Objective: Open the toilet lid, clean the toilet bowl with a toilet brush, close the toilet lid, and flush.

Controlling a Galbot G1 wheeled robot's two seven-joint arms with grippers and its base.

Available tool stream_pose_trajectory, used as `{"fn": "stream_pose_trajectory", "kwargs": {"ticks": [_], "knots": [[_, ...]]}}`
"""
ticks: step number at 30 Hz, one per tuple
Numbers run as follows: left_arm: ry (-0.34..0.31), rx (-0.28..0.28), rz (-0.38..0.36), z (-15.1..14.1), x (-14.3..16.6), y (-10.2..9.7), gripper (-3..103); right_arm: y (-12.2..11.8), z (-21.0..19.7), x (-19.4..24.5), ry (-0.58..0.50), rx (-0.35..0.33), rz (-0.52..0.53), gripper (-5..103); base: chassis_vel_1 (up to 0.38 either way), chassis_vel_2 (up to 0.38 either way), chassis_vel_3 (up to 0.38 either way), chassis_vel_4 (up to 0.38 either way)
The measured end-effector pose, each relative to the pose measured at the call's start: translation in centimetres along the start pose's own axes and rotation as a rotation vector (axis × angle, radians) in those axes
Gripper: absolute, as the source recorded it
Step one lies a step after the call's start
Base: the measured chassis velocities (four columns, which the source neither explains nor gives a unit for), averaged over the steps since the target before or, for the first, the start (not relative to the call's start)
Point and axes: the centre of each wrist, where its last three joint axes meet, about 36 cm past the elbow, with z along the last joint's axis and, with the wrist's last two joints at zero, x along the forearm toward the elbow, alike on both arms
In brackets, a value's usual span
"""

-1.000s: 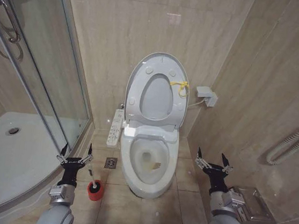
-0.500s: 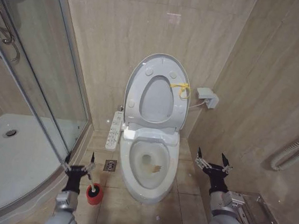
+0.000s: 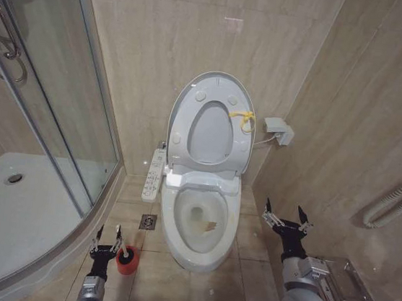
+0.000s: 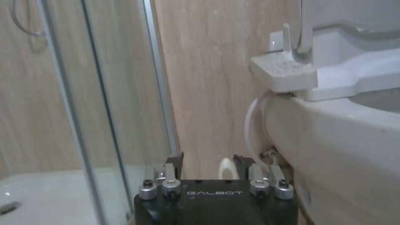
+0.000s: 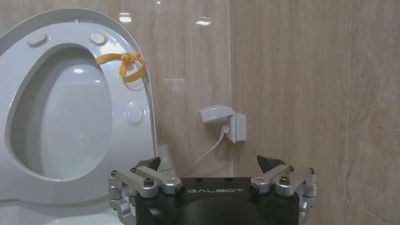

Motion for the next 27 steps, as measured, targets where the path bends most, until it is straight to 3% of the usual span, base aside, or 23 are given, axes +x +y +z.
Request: {"fn": "stream_pose_trajectory", "kwargs": {"ticks": [4, 5, 6, 19, 27], "knots": [[0.006, 0.033, 0.041, 0.6, -1.0, -0.4, 66, 0.0, 0.0, 0.0, 0.000, 0.000, 0.000, 100, 0.000, 0.000, 0.000, 0.000], [0.006, 0.038, 0.053, 0.9, -1.3, -0.5, 59, 0.0, 0.0, 0.0, 0.000, 0.000, 0.000, 100, 0.000, 0.000, 0.000, 0.000], [0.008, 0.040, 0.064, 1.2, -1.6, -0.6, 59, 0.0, 0.0, 0.0, 0.000, 0.000, 0.000, 100, 0.000, 0.000, 0.000, 0.000], [0.038, 0.027, 0.117, 3.7, -2.8, 0.0, 66, 0.0, 0.0, 0.0, 0.000, 0.000, 0.000, 100, 0.000, 0.000, 0.000, 0.000], [0.044, 0.031, 0.128, 4.1, -3.9, 0.2, 63, 0.0, 0.0, 0.0, 0.000, 0.000, 0.000, 100, 0.000, 0.000, 0.000, 0.000]]}}
